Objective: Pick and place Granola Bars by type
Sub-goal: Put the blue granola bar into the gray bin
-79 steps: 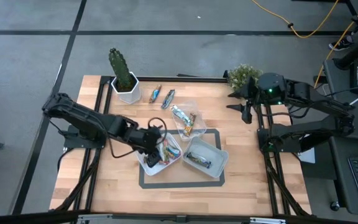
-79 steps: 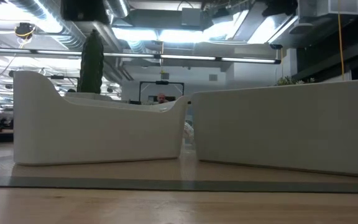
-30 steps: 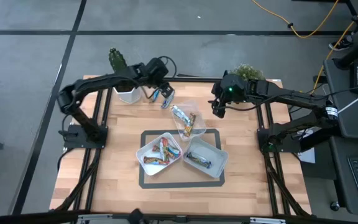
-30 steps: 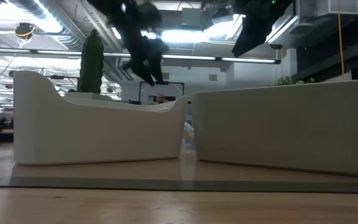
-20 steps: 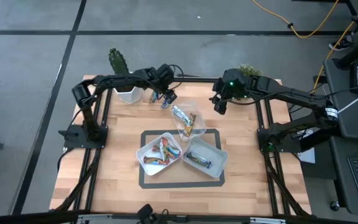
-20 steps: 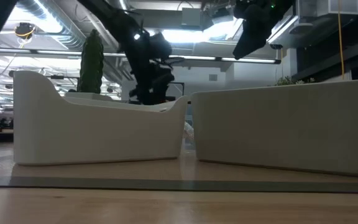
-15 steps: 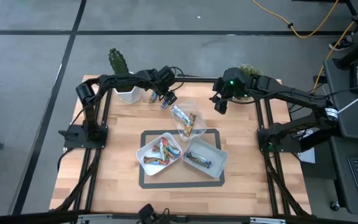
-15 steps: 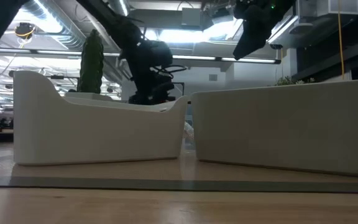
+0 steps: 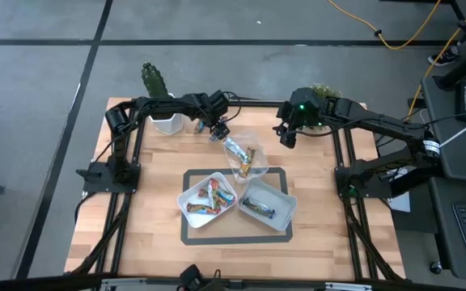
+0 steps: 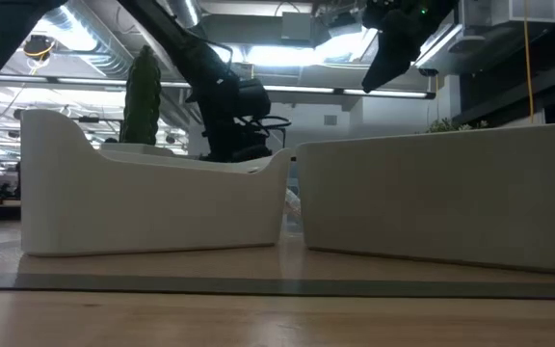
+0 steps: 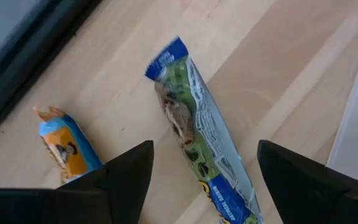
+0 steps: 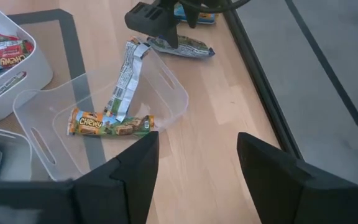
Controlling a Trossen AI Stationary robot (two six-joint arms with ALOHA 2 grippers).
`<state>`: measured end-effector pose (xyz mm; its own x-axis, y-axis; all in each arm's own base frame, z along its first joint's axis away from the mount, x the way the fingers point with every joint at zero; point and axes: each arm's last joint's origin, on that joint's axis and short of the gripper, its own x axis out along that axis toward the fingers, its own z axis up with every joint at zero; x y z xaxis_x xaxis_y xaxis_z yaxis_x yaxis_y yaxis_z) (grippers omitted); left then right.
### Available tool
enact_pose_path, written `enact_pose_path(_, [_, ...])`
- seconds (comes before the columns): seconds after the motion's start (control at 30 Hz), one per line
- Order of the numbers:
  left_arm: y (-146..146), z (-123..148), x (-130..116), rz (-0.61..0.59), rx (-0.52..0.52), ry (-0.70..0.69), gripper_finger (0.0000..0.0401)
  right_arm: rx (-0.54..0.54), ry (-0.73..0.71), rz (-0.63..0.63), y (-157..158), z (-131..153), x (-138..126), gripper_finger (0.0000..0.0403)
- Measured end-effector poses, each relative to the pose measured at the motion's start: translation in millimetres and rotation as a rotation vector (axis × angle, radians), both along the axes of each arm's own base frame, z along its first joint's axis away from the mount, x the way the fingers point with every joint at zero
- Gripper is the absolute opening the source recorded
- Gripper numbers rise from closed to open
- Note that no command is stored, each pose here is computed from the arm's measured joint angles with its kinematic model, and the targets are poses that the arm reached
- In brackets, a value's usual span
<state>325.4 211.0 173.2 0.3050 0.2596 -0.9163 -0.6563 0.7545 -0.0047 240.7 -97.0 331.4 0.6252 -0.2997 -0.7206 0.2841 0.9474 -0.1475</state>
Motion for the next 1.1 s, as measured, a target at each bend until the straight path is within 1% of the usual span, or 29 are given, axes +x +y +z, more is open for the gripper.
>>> enact_pose_path(0.4, [-5.3,-2.3,2.4,-0.022,-0.01,0.016,0.0279,-0.001,0.0,0.001,0.0,0.1,0.0,0.0219])
enact_pose_path(0.73, [-5.2,-4.0,0.7,-0.012,-0.014,0.037,0.0278,-0.001,0.001,0.001,0.0,0.1,0.0,0.0219])
enact_pose_path(0.9, [-4.6,-18.7,2.5,-0.015,-0.046,0.07,0.0278,-0.001,0.001,0.002,0.0,0.0,-0.1,0.0219])
enact_pose_path(1.0, [-4.9,-29.8,4.2,-0.023,-0.099,0.073,0.0278,0.0,0.008,0.004,0.2,-0.3,-0.5,0.0219])
enact_pose_path(1.1, [-5.5,-34.2,6.5,-0.021,-0.123,0.067,0.0272,0.006,0.023,0.004,0.6,-1.4,-1.6,0.0219])
